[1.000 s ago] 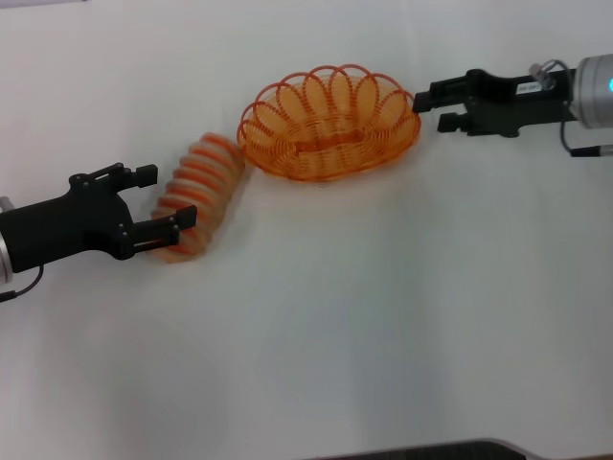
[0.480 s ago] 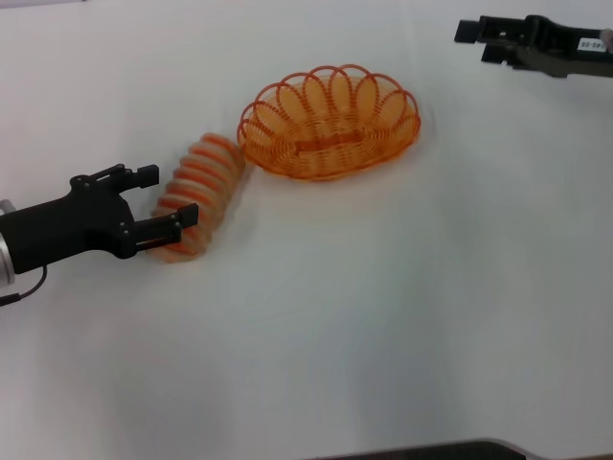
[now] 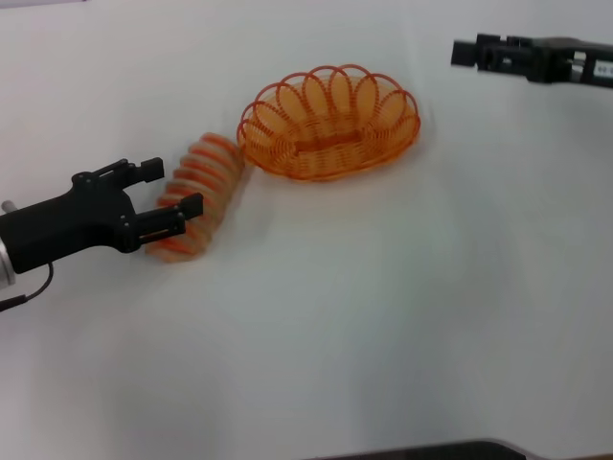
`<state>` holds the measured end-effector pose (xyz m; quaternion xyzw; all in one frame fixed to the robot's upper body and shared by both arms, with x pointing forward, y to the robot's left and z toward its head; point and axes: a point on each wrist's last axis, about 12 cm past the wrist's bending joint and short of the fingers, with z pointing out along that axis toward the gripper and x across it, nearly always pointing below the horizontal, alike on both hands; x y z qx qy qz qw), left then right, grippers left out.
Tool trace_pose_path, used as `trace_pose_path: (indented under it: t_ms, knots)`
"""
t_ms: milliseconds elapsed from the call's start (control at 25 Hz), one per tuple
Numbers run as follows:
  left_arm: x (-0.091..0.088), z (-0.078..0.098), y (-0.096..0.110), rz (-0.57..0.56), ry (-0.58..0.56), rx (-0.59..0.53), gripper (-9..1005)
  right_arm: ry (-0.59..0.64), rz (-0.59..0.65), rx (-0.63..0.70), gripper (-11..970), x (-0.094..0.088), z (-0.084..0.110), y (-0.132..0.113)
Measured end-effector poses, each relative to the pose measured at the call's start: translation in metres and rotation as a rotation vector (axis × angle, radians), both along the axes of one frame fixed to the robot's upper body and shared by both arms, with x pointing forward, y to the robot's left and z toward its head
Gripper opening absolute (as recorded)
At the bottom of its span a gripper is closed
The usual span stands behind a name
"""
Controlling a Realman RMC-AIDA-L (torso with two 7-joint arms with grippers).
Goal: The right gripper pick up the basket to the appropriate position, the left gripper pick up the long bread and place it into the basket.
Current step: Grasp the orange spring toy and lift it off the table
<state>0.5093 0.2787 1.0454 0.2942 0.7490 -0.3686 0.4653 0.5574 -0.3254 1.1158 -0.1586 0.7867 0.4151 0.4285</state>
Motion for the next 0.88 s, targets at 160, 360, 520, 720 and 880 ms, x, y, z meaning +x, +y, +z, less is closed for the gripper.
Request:
trace_pose_path:
  t_ms: [160,360,520,720,880]
  knots:
    - [-0.002,0.000,0.000,0.005,0.011,-0.028,840,-0.054,0.065,-0.064,772,-0.014,-0.005,-0.008]
    - [-0.004,-0.002,-0.001,0.002,0.025,-0.032,841,-0.022,0.130,-0.185,772,-0.028,-0.020,-0.015]
    - [-0.005,-0.004,0.000,0.008,0.045,-0.048,841,-0.035,0.222,-0.266,771,-0.038,-0.031,-0.014]
    - [-0.004,-0.003,0.000,0.016,0.062,-0.057,840,-0.086,0.276,-0.327,770,-0.046,-0.039,-0.014]
    - [-0.001,-0.004,0.002,0.052,0.086,-0.061,840,-0.101,0.287,-0.348,769,-0.048,-0.041,-0.015]
